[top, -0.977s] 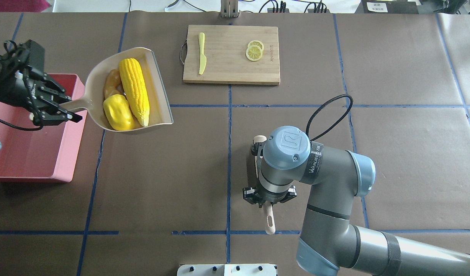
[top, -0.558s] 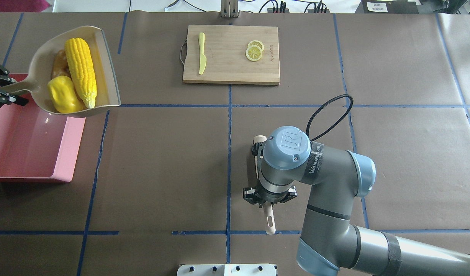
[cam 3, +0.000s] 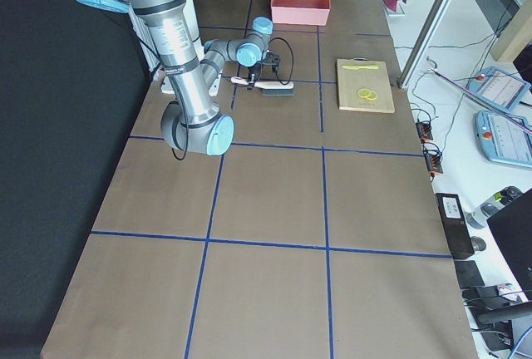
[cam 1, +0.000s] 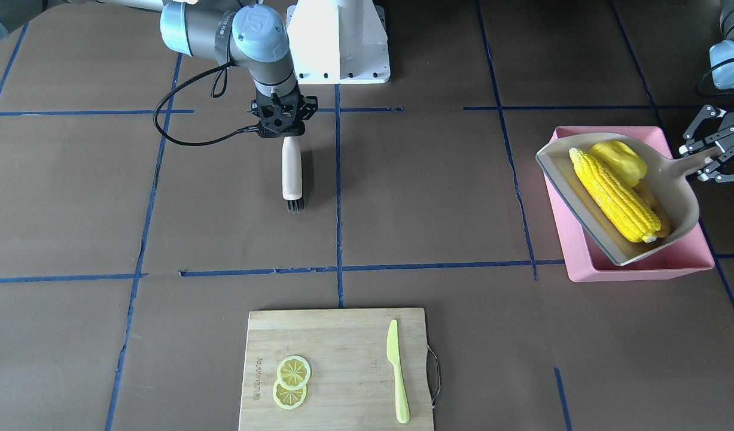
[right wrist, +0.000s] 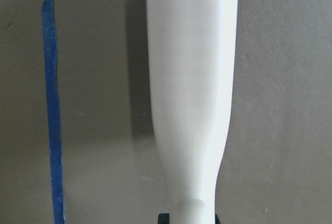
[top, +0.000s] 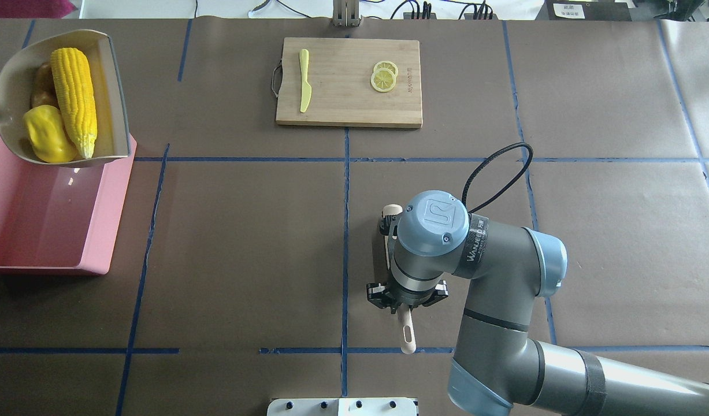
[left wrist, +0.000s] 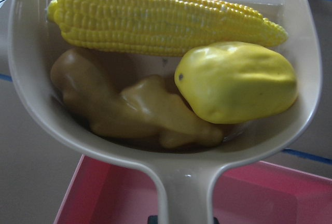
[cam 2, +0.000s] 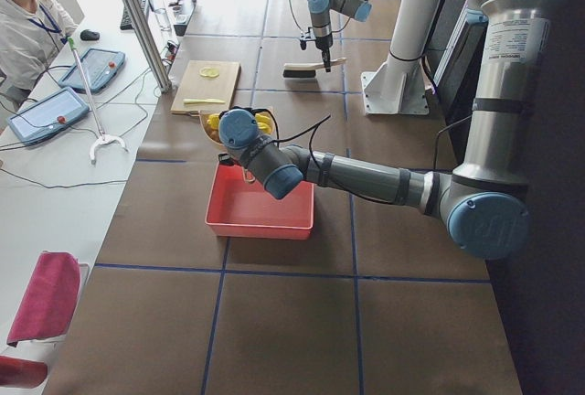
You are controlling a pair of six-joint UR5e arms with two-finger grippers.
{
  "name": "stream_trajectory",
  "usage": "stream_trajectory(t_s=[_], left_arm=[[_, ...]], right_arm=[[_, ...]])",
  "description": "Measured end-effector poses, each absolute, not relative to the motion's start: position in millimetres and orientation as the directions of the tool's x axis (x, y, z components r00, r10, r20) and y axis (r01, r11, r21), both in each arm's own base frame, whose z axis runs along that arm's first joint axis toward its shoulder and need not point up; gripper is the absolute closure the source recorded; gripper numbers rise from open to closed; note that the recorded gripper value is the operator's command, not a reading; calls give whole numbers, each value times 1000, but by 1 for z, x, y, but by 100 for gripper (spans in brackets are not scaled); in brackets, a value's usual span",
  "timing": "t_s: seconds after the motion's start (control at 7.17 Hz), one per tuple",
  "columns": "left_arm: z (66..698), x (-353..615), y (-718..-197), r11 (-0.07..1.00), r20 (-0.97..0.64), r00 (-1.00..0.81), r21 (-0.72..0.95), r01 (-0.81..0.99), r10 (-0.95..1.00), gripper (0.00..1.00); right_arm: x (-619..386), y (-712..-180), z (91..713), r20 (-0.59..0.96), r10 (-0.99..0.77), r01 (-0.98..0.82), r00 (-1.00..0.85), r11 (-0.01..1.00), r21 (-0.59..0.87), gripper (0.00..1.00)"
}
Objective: Sweep and dump trash into bin
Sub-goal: 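Tip the dustpan with the left gripper to pour items into the bin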
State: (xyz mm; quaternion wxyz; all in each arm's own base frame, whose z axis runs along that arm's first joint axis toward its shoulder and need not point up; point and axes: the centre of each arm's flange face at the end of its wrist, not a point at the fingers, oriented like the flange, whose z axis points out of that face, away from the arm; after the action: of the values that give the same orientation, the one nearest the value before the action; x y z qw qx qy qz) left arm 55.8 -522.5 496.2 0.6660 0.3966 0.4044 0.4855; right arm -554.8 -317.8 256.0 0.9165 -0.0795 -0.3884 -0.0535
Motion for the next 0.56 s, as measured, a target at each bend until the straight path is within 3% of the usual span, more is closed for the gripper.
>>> stream_trajectory(t_s=[0.56], left_arm=[[535, 8, -536, 112, 0, 208, 842, -528, 978, 98]], right_arm=[[-556, -316, 256, 719, -38, 157, 694, 983, -100, 100]])
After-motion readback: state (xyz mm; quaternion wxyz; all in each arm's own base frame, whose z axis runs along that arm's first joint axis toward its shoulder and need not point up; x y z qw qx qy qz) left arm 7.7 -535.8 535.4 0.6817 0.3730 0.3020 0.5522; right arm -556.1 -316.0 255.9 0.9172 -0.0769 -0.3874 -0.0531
